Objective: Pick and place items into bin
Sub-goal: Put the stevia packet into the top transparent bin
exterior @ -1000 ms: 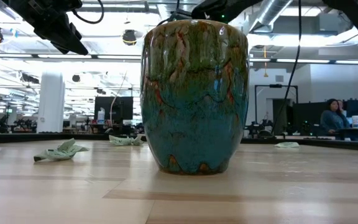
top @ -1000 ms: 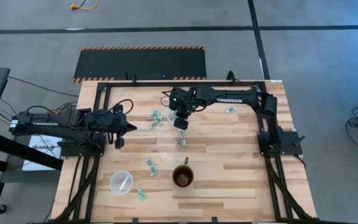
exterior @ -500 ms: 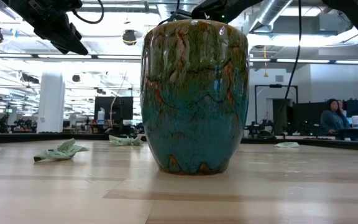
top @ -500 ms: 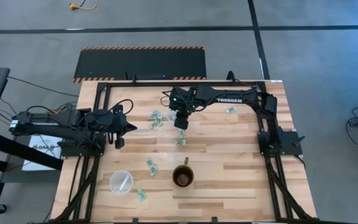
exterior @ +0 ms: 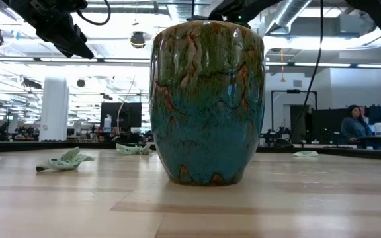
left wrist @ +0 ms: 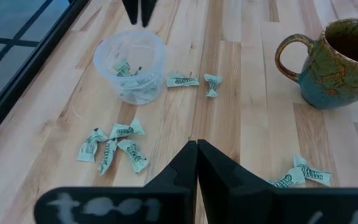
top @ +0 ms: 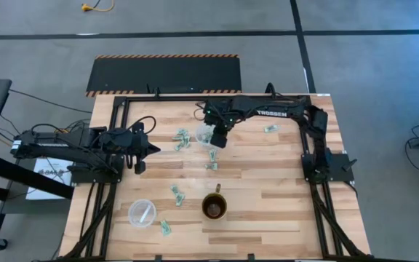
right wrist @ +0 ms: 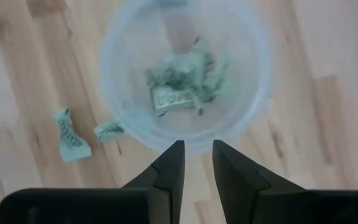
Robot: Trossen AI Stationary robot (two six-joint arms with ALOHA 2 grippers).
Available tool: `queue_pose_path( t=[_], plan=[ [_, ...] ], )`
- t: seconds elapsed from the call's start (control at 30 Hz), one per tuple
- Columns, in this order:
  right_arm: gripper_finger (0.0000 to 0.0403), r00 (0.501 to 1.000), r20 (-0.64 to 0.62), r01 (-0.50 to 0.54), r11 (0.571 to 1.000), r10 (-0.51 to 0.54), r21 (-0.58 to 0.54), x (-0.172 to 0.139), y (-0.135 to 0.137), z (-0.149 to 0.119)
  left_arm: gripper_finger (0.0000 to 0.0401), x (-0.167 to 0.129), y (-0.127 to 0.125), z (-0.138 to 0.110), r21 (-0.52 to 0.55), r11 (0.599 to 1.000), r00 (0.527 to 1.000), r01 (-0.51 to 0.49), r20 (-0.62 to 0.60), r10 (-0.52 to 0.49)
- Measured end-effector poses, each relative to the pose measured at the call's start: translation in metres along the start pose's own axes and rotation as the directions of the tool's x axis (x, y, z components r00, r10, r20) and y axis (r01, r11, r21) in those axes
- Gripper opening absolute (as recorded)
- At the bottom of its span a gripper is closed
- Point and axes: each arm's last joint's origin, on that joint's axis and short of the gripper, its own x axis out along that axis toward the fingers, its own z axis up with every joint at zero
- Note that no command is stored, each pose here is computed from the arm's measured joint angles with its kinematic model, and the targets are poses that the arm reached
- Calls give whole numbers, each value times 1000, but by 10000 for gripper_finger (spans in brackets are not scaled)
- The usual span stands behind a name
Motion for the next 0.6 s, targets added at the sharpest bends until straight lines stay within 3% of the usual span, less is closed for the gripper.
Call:
queue_pose_path(
  t=[0.2,0.27,0.43,0.6],
  plan=[
    [77,1000,0,13,999,-13,39,-6,-12,-22,0,0,0,0,0,1000,1000,0,0,0],
    [77,1000,-23,17,997,-16,71,-10,-16,-39,0,0,0,0,0,1000,1000,0,0,0],
    [77,998,54,32,987,-41,159,-28,-22,-76,0,0,0,0,0,1000,1000,0,-1,0],
    [77,984,95,113,942,-150,316,-43,-31,-116,0,0,0,0,0,1000,1000,0,0,0]
  ],
)
